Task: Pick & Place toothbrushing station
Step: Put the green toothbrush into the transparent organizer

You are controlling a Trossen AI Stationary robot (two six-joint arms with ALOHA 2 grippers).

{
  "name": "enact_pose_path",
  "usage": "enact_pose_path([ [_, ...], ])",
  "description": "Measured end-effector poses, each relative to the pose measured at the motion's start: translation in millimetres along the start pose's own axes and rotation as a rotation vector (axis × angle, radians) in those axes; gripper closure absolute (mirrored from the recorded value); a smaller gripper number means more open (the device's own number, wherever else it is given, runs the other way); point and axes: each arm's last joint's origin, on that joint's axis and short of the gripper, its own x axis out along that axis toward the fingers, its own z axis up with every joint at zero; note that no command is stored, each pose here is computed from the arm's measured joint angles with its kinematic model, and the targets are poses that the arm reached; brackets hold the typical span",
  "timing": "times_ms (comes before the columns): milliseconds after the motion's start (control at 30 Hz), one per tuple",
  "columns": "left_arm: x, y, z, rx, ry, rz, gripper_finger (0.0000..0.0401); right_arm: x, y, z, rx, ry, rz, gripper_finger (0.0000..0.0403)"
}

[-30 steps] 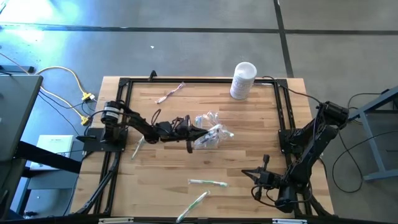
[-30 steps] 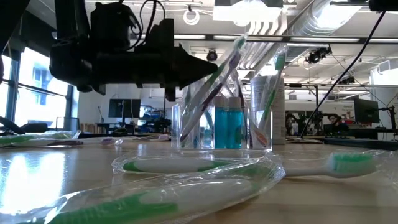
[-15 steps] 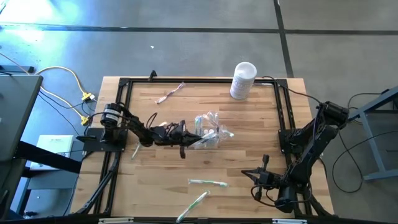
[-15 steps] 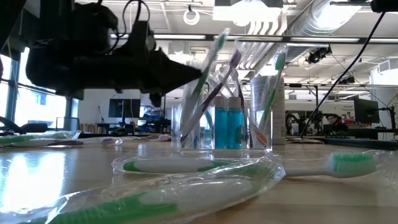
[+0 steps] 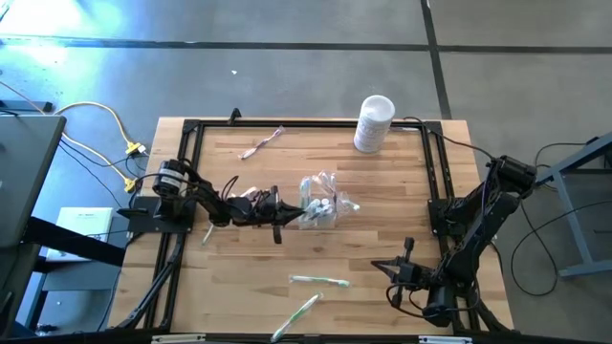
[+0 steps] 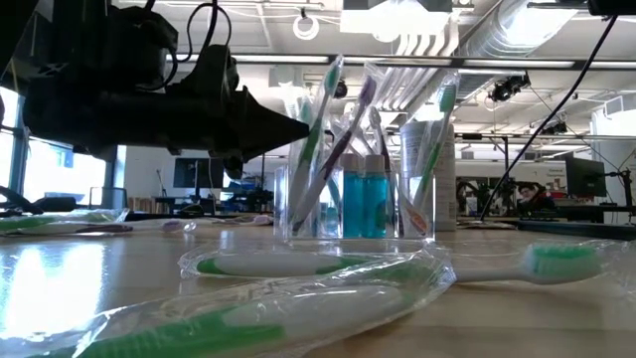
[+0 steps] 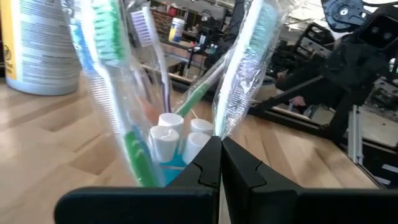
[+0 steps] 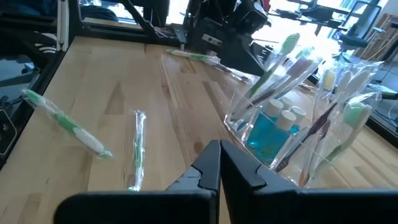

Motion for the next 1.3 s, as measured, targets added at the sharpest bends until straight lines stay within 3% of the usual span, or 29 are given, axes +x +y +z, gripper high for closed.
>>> enact_pose_path([
  [700,-1.0,1.7,-11.2,0.009,0.109,0.037,0.0401,0.0,0.4,-0.4,-0.001,0.013,0.014,0.0401],
  [1100,-1.1,-0.5,-11.6,-0.026,0.133,-0.039,0.0401,0.0,0.4,-0.4,-0.001,0.013,0.013,0.0401],
  [1300,-1.4,-0.5,-11.8,-0.033,0.133,-0.039,0.0363,0.0,0.3,-0.4,-0.002,0.013,0.013,0.0401],
])
